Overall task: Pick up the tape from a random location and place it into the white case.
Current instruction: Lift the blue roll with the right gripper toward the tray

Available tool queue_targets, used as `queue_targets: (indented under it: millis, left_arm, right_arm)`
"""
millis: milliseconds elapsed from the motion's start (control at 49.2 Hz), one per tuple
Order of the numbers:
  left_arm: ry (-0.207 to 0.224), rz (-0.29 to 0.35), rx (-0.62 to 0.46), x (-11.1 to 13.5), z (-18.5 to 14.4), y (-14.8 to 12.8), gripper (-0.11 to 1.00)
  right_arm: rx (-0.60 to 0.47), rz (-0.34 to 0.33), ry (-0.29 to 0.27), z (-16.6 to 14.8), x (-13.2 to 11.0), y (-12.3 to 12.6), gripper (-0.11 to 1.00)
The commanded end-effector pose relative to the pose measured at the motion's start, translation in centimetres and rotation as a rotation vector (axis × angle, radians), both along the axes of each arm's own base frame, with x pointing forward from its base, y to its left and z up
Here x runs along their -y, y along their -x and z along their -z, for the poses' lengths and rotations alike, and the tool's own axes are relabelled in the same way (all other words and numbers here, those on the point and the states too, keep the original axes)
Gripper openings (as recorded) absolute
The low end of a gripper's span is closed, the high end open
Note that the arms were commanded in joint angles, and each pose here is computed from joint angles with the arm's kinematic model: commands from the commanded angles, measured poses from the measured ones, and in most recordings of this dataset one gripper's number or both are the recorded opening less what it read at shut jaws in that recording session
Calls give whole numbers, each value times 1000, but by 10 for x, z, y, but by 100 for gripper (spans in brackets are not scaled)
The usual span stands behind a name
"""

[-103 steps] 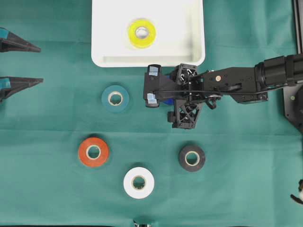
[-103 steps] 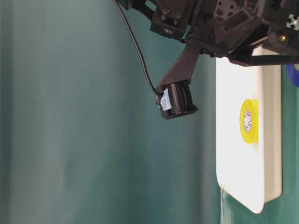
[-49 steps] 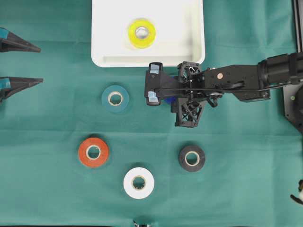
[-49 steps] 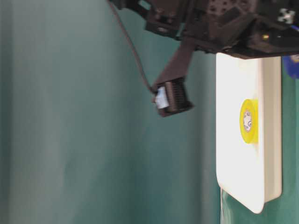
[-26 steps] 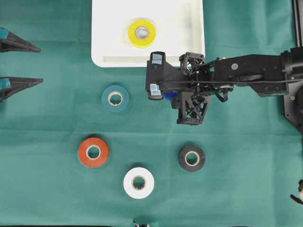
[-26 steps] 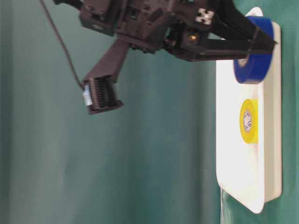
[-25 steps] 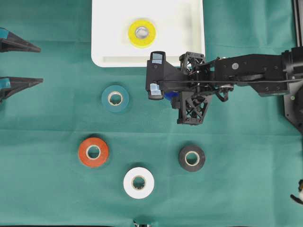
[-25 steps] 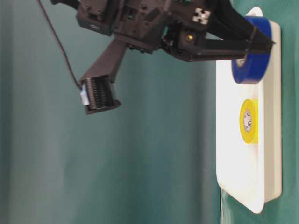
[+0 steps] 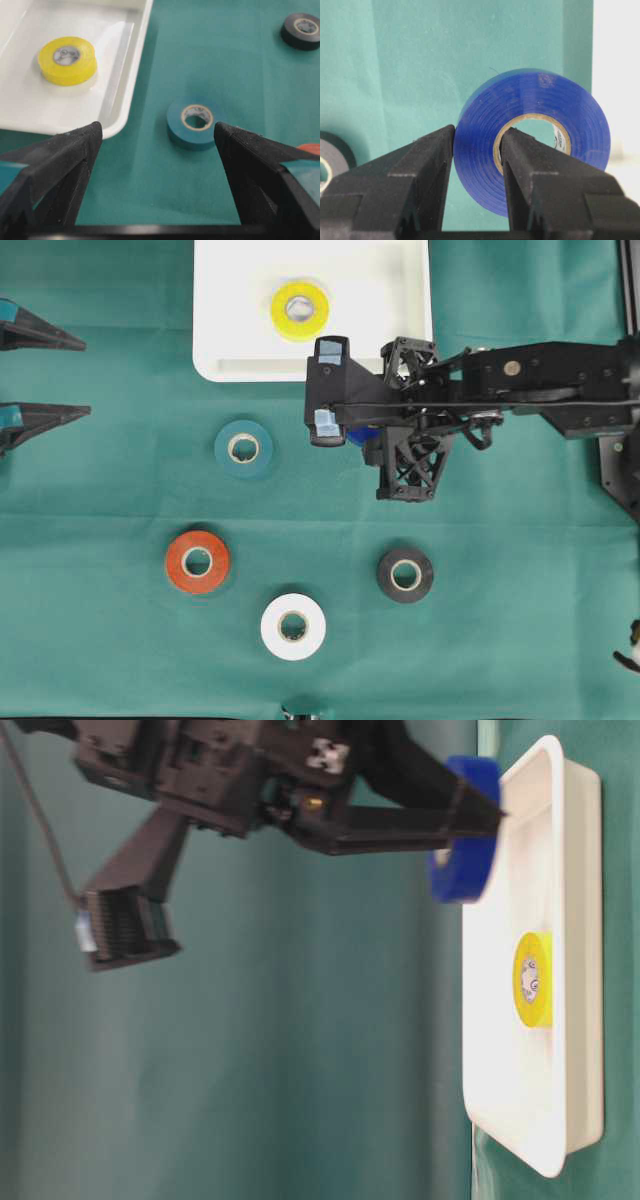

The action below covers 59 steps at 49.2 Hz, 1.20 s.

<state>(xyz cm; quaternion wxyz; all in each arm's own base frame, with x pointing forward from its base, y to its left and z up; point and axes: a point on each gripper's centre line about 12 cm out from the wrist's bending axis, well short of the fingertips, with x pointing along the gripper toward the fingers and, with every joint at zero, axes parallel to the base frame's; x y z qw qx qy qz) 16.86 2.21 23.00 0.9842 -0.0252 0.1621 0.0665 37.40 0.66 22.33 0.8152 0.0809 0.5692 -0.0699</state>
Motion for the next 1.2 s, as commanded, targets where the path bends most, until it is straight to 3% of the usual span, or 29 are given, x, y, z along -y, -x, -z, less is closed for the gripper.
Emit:
queue_targets:
  millis: [0,345,670,1178]
  left_arm:
    - [1,-3,5,-1,-3,-2,98]
    - [1,-3,5,-1,-2,-2,98]
    - [1,-3,2,-1,-1,-2,98]
    - [1,-3,0,-1,0,-2,98]
  right_arm:
    - [68,-1,3,-28,-1,-1,32]
    - [54,21,7,-59,1,5,32]
    - [46,65,92,-91,0,16,32]
    - [48,64,88,-96,-1,20,32]
